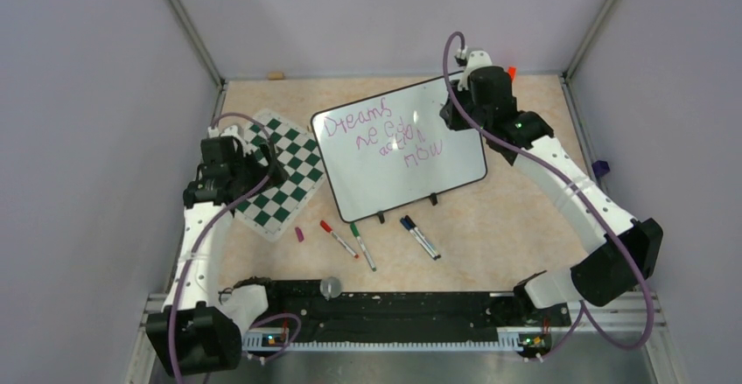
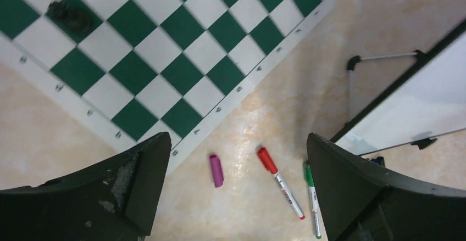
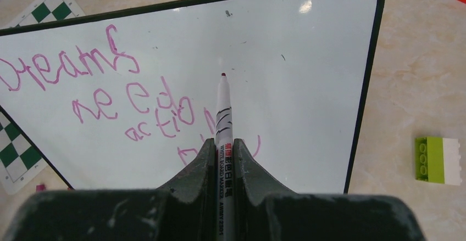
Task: Write a sentence on the whiteboard
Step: Write a sentence on the whiteboard, then close the whiteboard marker at the center of the board.
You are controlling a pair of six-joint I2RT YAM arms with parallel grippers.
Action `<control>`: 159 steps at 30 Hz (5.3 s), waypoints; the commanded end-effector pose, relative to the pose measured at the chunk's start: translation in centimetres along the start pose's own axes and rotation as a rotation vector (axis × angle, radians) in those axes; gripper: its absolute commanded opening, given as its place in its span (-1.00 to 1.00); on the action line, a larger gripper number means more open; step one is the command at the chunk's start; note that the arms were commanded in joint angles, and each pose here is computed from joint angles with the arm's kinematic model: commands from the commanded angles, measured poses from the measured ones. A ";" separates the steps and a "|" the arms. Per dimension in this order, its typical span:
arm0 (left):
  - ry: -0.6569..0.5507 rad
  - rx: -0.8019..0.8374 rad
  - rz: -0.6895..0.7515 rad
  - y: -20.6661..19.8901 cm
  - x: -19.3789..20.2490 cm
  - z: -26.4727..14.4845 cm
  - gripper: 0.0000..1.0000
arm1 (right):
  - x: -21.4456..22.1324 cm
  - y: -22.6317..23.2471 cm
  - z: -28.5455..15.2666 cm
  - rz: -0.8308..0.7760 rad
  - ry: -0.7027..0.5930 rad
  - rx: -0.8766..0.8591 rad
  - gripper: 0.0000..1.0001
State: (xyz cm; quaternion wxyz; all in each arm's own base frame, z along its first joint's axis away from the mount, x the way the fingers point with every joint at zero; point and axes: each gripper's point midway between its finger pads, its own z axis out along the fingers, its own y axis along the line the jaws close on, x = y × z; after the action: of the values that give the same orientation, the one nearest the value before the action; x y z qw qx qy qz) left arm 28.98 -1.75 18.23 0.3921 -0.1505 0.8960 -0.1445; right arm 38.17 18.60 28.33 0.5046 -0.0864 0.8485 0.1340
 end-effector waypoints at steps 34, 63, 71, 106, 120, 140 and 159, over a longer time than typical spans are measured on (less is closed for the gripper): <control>0.329 -0.259 -0.408 4.2 9.5 -0.4 0.97 | 0.9 0.9 -3.1 0.069 -0.005 -0.060 -1.00; 0.378 -0.245 -0.434 4.2 15.3 4.4 -0.05 | -0.8 4.0 -4.5 -0.026 0.019 -0.092 -1.00; 0.451 -0.326 -0.243 3.9 16.5 4.3 -0.07 | -0.6 4.2 -5.0 -0.012 0.013 -0.112 -1.00; 0.513 -0.441 -0.121 5.3 18.2 5.4 -1.00 | -1.7 4.1 -5.6 -0.019 -0.011 -0.105 -1.00; 0.199 0.424 0.184 -10.6 6.9 -2.6 -1.00 | -1.2 11.8 -7.8 -0.056 0.128 -0.404 -1.00; -0.194 0.861 0.821 -15.0 5.2 -5.3 -1.00 | 2.0 22.2 -7.6 -0.043 0.458 -0.734 -1.00; -0.205 0.881 0.890 -15.3 5.1 -5.1 -1.00 | 5.7 23.3 -8.1 -0.088 0.639 -0.763 -1.00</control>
State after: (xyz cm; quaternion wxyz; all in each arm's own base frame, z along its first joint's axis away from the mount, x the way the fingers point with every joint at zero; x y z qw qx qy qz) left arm 24.03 -16.43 22.05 0.4995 0.3788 0.7162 -0.3066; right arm 22.58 38.17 29.43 0.1443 -0.3236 0.8532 0.3828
